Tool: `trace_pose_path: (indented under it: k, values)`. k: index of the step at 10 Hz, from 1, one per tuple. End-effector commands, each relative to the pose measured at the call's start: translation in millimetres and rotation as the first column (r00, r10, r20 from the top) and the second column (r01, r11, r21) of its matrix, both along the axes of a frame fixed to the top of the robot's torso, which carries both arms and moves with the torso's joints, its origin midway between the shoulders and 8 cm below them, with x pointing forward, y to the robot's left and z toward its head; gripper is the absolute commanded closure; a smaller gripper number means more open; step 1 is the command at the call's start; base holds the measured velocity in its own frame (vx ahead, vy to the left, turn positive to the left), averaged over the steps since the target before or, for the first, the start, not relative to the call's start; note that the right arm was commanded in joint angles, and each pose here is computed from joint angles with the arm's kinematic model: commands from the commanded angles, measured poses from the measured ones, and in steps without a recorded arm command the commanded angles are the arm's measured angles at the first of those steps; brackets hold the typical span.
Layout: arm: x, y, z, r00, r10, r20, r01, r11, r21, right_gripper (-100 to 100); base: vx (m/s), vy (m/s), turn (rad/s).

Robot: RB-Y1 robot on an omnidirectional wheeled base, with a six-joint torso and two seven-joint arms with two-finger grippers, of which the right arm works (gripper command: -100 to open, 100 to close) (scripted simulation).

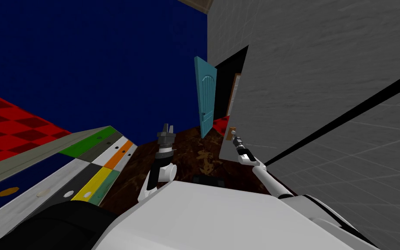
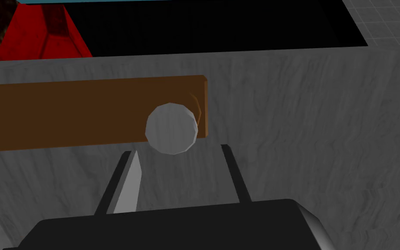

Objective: Pull the door open

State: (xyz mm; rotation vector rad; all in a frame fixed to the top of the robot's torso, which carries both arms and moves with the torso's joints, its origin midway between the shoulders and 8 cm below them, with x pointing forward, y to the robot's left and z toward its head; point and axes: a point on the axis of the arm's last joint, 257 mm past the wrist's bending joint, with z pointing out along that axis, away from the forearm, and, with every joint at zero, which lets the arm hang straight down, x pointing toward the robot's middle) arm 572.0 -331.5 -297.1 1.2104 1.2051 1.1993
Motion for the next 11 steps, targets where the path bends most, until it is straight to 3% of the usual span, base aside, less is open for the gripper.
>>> trace_pose_path:
  k: [1, 11]
  values:
    - [-1.7, 1.4, 0.2, 1.0000, 0.007, 0.001, -0.007, 1.000, 0.001, -100, 0.006, -0.009, -0.026]
    - [-4.1, 3.4, 0.4, 0.9999, 0.017, 0.001, -0.017, 1.000, 0.002, -100, 0.003, -0.004, -0.010]
